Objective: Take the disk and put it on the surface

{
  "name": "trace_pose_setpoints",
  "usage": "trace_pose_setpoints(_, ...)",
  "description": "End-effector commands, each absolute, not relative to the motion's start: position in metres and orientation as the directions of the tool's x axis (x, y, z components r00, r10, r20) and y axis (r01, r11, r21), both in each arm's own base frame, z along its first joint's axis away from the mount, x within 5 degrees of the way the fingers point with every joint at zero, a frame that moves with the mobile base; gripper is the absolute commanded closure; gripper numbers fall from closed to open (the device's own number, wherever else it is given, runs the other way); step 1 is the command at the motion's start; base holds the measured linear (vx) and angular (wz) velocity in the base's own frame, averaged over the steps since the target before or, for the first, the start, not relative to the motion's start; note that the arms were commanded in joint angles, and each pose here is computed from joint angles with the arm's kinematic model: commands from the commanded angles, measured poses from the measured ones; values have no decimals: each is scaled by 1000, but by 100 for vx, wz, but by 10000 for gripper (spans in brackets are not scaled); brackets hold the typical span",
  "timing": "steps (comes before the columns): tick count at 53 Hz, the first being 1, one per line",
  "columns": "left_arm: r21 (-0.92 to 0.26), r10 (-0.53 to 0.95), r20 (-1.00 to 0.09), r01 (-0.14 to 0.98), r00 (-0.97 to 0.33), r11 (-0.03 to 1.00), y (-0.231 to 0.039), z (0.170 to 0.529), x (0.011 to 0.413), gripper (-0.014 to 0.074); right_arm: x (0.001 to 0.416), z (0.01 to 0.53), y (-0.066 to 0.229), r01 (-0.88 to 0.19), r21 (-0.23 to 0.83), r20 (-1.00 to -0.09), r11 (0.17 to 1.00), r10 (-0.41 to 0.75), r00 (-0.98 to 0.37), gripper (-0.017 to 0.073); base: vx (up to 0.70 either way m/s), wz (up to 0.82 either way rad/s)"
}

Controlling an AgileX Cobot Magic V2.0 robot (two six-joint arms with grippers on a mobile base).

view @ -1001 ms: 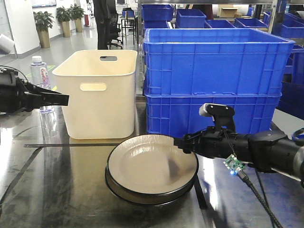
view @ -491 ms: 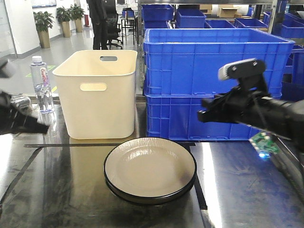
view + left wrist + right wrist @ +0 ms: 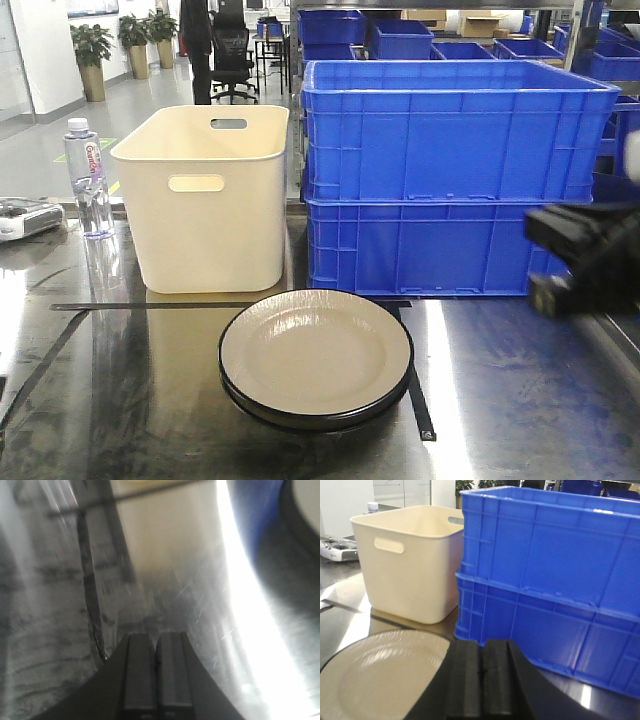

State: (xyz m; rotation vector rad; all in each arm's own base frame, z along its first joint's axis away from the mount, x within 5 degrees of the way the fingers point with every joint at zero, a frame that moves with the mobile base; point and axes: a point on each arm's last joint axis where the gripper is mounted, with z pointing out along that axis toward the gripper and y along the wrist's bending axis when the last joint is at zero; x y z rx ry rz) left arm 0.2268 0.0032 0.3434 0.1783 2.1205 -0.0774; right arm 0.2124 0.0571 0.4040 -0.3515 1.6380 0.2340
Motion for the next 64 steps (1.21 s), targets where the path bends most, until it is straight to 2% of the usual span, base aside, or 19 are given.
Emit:
trace_pose_setpoints(1,18,39,-971,90,-237,996,2,369,184,596,186,404,47,-311,-67,-997,948,-74,-10,568,0,0)
trace_pose_setpoints(9,14,21,-997,100,-74,995,-5,363,126,596,161,382,36,-244,-64,-998,968,-62,15,568,0,0)
trace_pose_setpoints(18,29,25,-999,104,39,994,-10,351,84,596,157,372,23,-123,25,-998,992,31,51,568,0,0)
trace_pose_setpoints(23,26,21,-999,107,44,994,-11,347,80,596,157,371,23,-123,93,-994,988,98,38,568,0,0)
trace_pose_setpoints(31,24,21,-999,129,25,991,-13,345,80,595,157,371,23,-122,137,-990,983,141,30,568,0,0)
trace_pose_setpoints(60,26,23,-999,127,26,992,-13,345,80,595,157,371,23,-123,139,-989,983,144,29,568,0,0)
trace_pose_setpoints(64,111,109,-994,92,24,990,-10,343,80,595,157,371,23,-123,139,-989,983,144,29,568,0,0)
